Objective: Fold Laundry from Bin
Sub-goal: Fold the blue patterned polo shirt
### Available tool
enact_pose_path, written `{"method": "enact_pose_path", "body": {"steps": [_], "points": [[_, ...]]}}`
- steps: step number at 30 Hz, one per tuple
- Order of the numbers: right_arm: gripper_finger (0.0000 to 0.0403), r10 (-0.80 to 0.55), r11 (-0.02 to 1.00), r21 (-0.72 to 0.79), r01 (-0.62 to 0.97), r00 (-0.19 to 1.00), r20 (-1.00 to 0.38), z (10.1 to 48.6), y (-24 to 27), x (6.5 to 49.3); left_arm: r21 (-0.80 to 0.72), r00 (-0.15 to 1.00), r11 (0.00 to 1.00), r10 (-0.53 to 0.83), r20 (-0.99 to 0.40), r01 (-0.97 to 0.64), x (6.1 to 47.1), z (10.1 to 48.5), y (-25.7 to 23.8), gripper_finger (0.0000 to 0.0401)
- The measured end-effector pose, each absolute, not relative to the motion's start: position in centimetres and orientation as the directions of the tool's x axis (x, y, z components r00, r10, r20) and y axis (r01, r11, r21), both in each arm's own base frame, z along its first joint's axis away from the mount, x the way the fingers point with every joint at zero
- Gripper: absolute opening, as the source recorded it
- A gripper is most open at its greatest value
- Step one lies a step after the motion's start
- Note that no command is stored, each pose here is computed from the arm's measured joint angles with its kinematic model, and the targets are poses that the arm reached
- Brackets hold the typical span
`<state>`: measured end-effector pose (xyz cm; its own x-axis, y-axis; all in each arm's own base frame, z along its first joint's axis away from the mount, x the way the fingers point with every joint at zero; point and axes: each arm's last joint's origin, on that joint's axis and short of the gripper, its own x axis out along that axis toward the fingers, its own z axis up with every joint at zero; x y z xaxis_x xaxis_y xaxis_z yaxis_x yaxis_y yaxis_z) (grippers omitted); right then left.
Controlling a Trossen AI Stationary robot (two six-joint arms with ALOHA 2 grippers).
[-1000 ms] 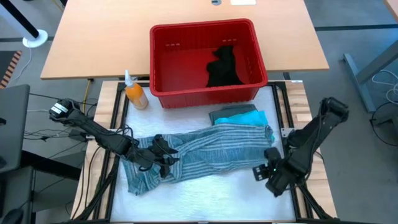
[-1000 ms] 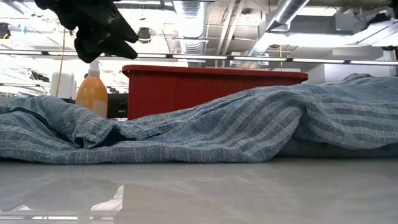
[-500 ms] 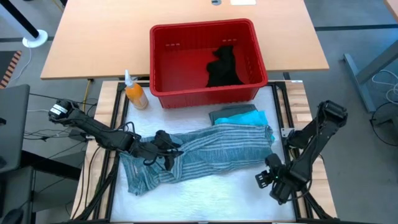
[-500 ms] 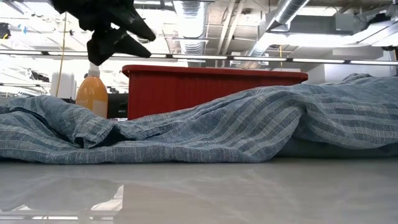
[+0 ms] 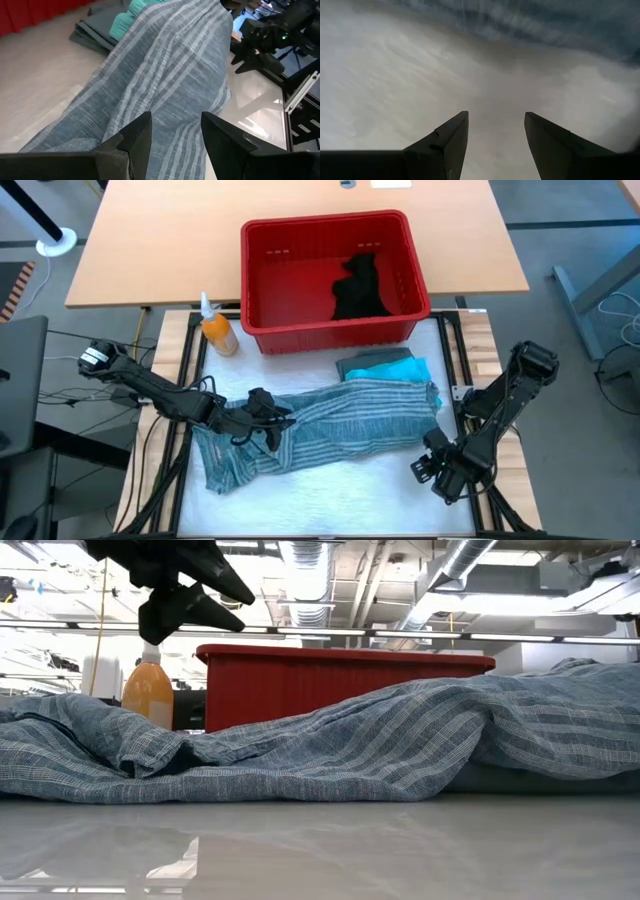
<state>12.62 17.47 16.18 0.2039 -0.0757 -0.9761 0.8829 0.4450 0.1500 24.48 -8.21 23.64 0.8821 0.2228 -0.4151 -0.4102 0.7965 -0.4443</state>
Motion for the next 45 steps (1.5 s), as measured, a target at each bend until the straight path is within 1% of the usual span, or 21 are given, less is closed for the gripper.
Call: {"method": "enact_pose_path", "body": {"steps": [3, 7, 11, 14, 16, 19, 24, 29, 33, 36, 40, 43, 45], "points": [[0.0221, -0.08, 0.437, 0.175, 0.882, 0.232, -0.969, 15.3, 17.2, 12.5, -0.446, 0.882, 0.794, 0.225, -0.414, -0.412, 24.5, 23.7, -8.2, 0.016], [0.0221, -0.117, 0.438, 0.149, 0.887, 0.22, -0.968, 14.6, 16.5, 12.1, -0.448, 0.882, 0.794, 0.221, -0.415, -0.41, 24.5, 23.6, -8.2, 0.016], [0.0221, -0.221, 0.454, 0.096, 0.886, 0.216, -0.951, 14.6, 15.7, 11.7, -0.451, 0.883, 0.795, 0.213, -0.418, -0.405, 24.5, 23.6, -8.2, 0.016], [0.0221, -0.31, 0.47, 0.074, 0.879, 0.243, -0.919, 14.7, 15.0, 11.6, -0.452, 0.884, 0.796, 0.21, -0.418, -0.403, 24.5, 23.6, -8.3, 0.016], [0.0221, -0.347, 0.478, 0.067, 0.876, 0.258, -0.902, 14.8, 14.8, 11.5, -0.452, 0.884, 0.797, 0.206, -0.42, -0.4, 24.5, 23.6, -8.3, 0.016], [0.0221, -0.371, 0.486, 0.067, 0.871, 0.275, -0.887, 14.8, 14.6, 11.5, -0.454, 0.885, 0.798, 0.2, -0.422, -0.397, 24.5, 23.6, -8.3, 0.016], [0.0221, -0.372, 0.507, 0.054, 0.86, 0.275, -0.887, 15.0, 14.6, 11.5, -0.46, 0.885, 0.796, 0.192, -0.424, -0.393, 24.5, 23.6, -8.3, 0.016], [0.0221, -0.39, 0.503, 0.034, 0.864, 0.261, -0.883, 17.0, 14.3, 11.5, -0.46, 0.885, 0.796, 0.192, -0.424, -0.393, 24.5, 23.6, -8.3, 0.016], [0.0221, -0.387, 0.515, 0.024, 0.857, 0.258, -0.885, 19.9, 13.7, 11.6, -0.453, 0.888, 0.805, 0.185, -0.422, -0.383, 24.5, 23.6, -8.3, 0.016], [0.0221, -0.365, 0.528, 0.045, 0.848, 0.274, -0.89, 21.9, 12.9, 11.9, -0.447, 0.9, 0.825, 0.158, -0.405, -0.346, 24.6, 23.9, -8.4, 0.016], [0.0221, -0.338, 0.539, 0.074, 0.839, 0.296, -0.894, 23.6, 11.7, 12.4, -0.429, 0.936, 0.861, 0.134, -0.326, -0.273, 25.0, 24.7, -8.6, 0.016], [0.0221, -0.333, 0.537, 0.083, 0.84, 0.302, -0.893, 24.0, 10.9, 12.7, -0.42, 0.966, 0.883, 0.117, -0.231, -0.208, 25.9, 25.2, -8.9, 0.016], [0.0221, -0.341, 0.531, 0.079, 0.844, 0.298, -0.891, 24.2, 10.3, 13.1, -0.411, 0.981, 0.902, 0.061, -0.184, -0.133, 27.1, 24.7, -9.5, 0.016]]}}
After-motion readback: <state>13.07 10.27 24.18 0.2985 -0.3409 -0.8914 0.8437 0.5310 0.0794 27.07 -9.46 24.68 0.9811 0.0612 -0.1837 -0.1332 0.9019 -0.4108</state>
